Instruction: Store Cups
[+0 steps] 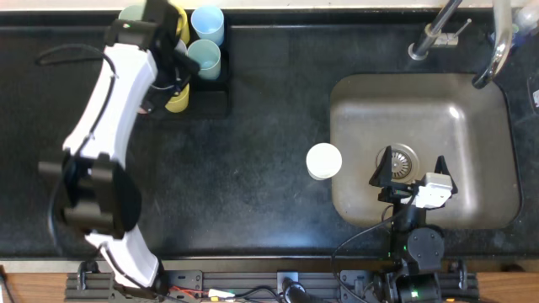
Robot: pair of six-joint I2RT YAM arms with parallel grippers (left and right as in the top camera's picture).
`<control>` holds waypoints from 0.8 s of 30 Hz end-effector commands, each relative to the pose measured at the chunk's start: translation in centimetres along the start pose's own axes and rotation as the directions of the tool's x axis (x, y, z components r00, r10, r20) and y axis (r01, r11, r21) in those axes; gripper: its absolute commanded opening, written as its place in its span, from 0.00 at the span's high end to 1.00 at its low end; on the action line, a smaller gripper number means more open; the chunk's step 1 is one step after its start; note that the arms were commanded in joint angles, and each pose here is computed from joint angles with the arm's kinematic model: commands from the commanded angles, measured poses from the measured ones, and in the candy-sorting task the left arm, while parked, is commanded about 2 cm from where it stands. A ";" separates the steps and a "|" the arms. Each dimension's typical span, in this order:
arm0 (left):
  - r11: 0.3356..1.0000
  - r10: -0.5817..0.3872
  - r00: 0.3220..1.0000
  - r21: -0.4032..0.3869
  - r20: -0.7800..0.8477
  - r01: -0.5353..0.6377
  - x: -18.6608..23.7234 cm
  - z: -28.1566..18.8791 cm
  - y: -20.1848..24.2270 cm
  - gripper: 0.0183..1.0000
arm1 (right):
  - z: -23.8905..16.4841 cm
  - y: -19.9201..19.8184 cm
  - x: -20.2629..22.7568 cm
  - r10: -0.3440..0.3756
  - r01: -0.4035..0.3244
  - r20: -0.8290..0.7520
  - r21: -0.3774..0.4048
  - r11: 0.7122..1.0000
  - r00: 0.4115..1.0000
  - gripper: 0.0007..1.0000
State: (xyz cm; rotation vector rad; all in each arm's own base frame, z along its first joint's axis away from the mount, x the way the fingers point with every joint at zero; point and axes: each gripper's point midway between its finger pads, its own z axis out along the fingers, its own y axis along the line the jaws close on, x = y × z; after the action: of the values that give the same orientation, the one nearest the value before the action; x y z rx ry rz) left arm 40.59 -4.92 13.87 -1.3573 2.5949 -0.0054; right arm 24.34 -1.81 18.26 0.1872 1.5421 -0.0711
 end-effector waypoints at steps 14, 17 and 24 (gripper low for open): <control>0.882 0.419 0.874 0.117 0.248 -0.456 2.3 -14.1 8.3 0.00 | 0.0 0.0 0.4 -0.001 0.001 -0.002 0.001 1.000 1.000 0.00; 0.715 0.585 0.695 0.137 0.417 -0.685 1.2 -14.0 8.5 0.00 | 0.0 0.0 0.4 -0.001 0.001 -0.001 0.001 1.000 1.000 0.00; 0.544 0.463 0.326 0.026 0.824 -0.839 0.2 -12.6 11.3 0.00 | 0.0 0.0 0.4 -0.001 0.001 -0.002 0.001 1.000 1.000 0.00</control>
State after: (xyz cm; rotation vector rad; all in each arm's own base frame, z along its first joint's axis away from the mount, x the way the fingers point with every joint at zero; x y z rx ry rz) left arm 30.96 0.36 27.12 -0.1974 2.0395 -0.0511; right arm 24.34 -1.80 18.26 0.1866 1.5422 -0.0712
